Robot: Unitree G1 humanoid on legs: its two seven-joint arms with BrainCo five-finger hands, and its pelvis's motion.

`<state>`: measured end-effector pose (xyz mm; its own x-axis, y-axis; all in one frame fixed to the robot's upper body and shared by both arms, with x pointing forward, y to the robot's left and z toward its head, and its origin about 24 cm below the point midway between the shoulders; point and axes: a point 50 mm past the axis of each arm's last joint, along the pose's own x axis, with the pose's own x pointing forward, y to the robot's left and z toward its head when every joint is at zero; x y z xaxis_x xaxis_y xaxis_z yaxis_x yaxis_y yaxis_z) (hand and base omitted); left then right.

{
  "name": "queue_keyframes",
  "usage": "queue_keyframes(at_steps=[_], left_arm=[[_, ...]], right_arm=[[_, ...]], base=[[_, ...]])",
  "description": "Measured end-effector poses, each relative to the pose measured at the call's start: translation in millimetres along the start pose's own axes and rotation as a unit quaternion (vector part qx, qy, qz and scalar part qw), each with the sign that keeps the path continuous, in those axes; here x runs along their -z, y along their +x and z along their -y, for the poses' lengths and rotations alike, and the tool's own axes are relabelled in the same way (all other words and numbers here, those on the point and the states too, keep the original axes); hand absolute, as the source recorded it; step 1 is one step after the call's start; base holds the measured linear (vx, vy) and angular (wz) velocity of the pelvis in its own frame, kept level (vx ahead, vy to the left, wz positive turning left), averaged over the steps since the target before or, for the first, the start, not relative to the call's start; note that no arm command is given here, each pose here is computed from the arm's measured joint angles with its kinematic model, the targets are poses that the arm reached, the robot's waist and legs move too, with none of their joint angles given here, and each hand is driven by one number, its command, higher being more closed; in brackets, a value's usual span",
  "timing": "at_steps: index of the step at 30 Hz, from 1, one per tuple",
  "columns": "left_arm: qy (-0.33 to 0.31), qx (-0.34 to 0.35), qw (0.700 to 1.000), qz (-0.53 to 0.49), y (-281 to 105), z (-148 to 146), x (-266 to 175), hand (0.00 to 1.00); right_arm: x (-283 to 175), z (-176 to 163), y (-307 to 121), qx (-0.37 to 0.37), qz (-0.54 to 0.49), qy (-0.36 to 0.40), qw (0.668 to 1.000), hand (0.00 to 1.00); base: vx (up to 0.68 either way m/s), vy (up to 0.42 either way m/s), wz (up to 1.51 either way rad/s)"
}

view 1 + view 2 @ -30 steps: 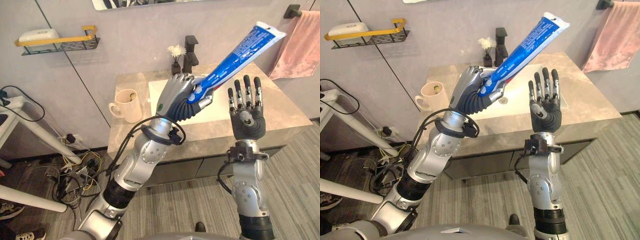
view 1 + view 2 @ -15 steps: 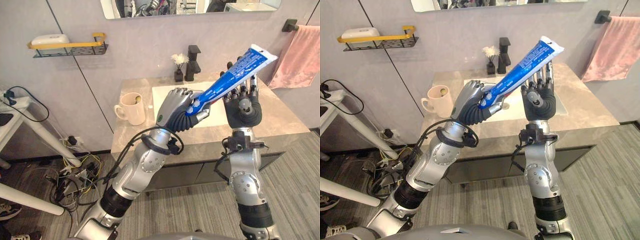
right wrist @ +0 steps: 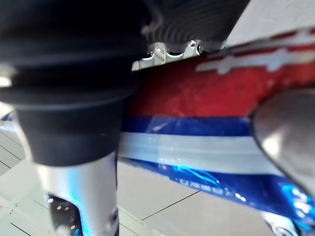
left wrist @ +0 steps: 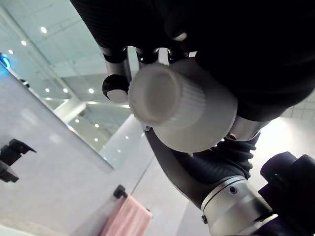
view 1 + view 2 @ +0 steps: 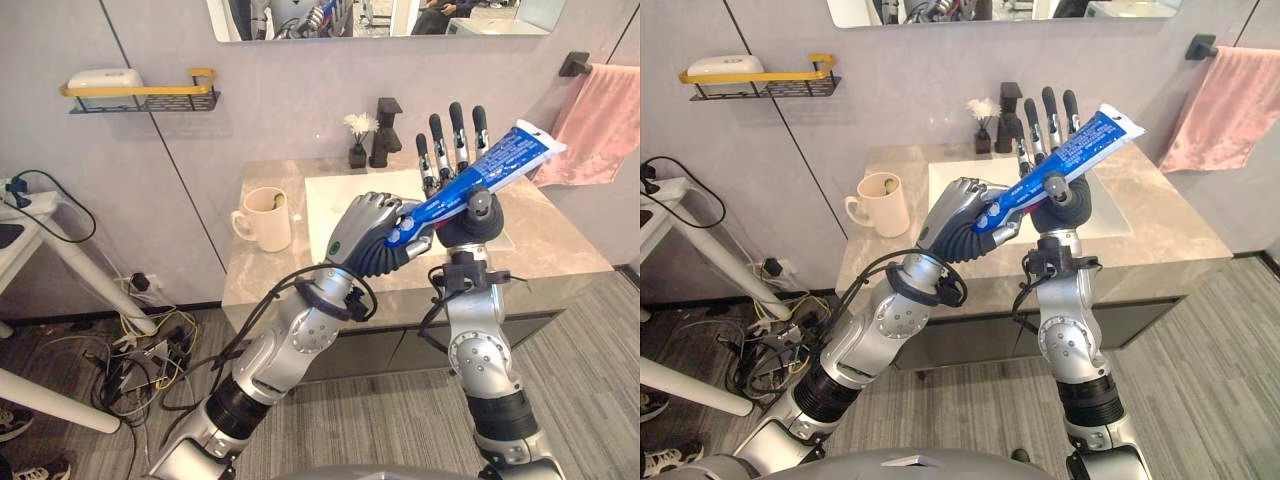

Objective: Organize washtable

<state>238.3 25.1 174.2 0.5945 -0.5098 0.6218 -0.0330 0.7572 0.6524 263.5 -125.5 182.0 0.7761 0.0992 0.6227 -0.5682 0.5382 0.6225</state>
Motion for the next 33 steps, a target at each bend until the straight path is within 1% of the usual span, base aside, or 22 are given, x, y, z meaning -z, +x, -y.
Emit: queue_keyframes(at_steps=[1,21,22,33], left_arm=[[0.0,0.0,1.0,0.0,0.0,0.2,0.1,1.0],[-0.006,0.01,1.0,-0.014,-2.5,8.1,5.6,1.0],[-0.007,0.01,1.0,-0.014,-2.5,8.1,5.6,0.0],[-0.005,0.007,1.0,-0.026,-5.3,7.2,9.2,0.0]], right_arm=[[0.4,-0.2,-0.1,0.0,-0.001,0.0,1.0,1.0],[5.2,-3.0,-0.7,-0.009,-0.011,0.005,1.0,1.0],[5.2,-3.0,-0.7,-0.009,-0.011,0.005,1.0,1.0],[7.7,1.5,-2.1,-0.003,-0.017,0.002,1.0,1.0]], base=[[0.0,0.0,0.0],[0.0,0.0,0.0],[0.0,0.0,0.0],[0.0,0.0,0.0]])
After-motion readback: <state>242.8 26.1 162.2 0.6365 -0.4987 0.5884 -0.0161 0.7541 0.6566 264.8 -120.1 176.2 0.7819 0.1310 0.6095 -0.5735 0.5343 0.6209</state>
